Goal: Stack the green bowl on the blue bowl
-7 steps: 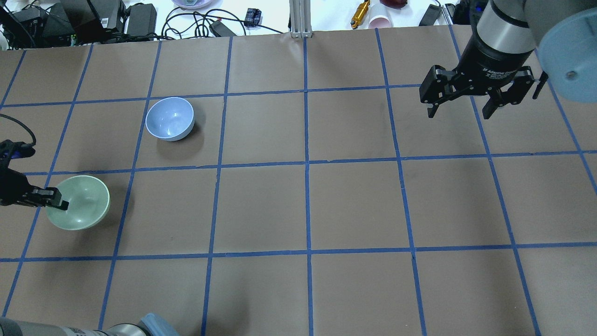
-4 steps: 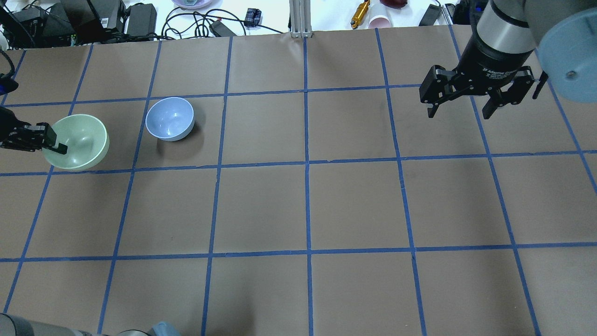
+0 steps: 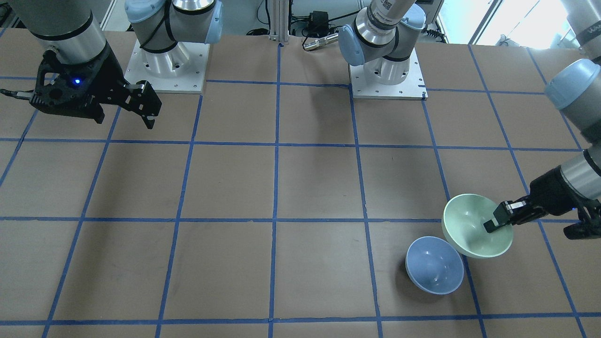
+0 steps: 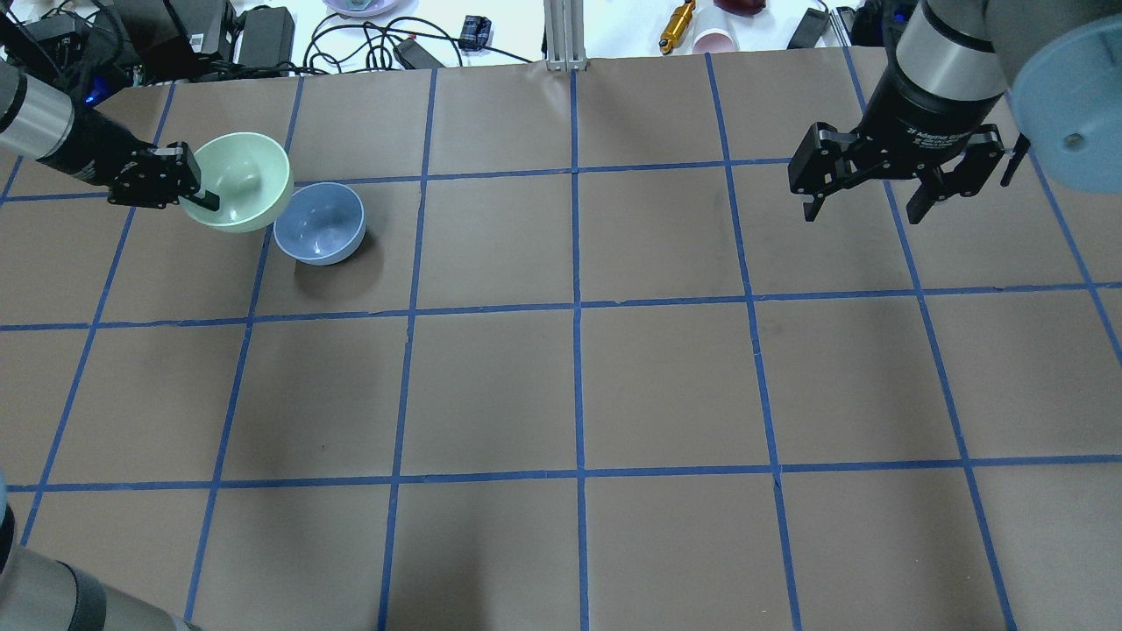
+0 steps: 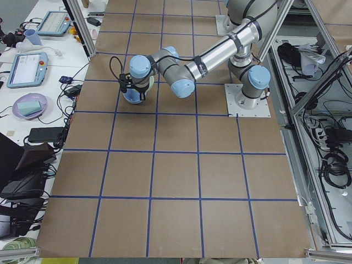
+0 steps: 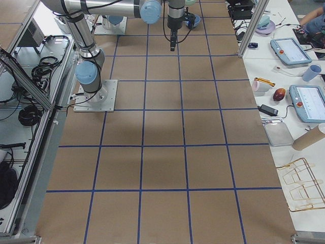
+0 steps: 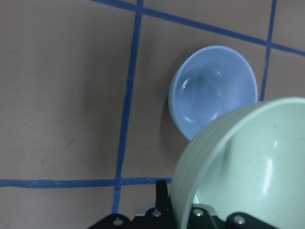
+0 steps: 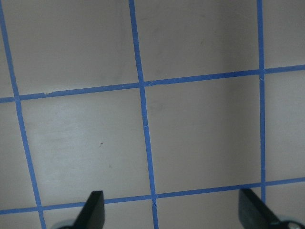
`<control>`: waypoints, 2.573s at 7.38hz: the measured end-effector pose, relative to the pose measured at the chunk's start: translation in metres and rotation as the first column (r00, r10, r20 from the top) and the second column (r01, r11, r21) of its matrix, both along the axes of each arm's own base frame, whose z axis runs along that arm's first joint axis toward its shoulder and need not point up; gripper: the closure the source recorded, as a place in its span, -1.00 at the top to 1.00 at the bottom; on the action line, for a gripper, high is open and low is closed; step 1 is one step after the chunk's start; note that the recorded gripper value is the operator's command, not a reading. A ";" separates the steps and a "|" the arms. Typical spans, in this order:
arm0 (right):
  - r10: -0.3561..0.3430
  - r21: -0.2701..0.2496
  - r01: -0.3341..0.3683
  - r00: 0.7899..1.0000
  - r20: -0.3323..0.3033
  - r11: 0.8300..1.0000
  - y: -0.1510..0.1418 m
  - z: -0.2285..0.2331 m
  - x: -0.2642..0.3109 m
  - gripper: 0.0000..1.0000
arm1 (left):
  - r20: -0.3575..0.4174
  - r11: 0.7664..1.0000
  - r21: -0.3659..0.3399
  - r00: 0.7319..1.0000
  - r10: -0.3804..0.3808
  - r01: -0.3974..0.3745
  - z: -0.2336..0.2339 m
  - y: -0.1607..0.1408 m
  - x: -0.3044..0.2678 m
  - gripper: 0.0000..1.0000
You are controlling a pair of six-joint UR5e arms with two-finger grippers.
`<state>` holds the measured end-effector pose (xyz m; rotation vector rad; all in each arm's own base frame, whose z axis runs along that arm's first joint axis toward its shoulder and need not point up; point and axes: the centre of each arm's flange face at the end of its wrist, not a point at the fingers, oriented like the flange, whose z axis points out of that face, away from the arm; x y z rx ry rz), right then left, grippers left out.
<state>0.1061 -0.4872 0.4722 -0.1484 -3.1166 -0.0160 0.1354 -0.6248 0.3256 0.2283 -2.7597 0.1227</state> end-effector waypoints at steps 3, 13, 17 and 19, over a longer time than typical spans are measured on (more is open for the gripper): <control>0.000 0.000 0.000 1.000 0.000 1.000 0.000 0.000 0.000 1.00 | -0.010 1.000 0.009 1.000 0.019 -0.019 -0.045 -0.041 -0.033 -1.00; 0.000 0.000 0.000 1.000 0.000 1.000 0.000 0.000 0.000 1.00 | 0.096 0.996 0.086 0.995 -0.016 0.007 -0.086 -0.046 -0.035 1.00; 0.000 0.000 0.000 1.000 0.000 1.000 0.000 0.000 0.000 1.00 | 0.126 0.998 0.062 0.992 -0.005 -0.003 -0.058 -0.043 -0.037 1.00; 0.000 0.000 0.000 1.000 0.000 1.000 0.000 0.000 0.000 1.00 | 0.177 0.998 0.056 0.984 -0.030 0.021 -0.019 -0.035 -0.057 1.00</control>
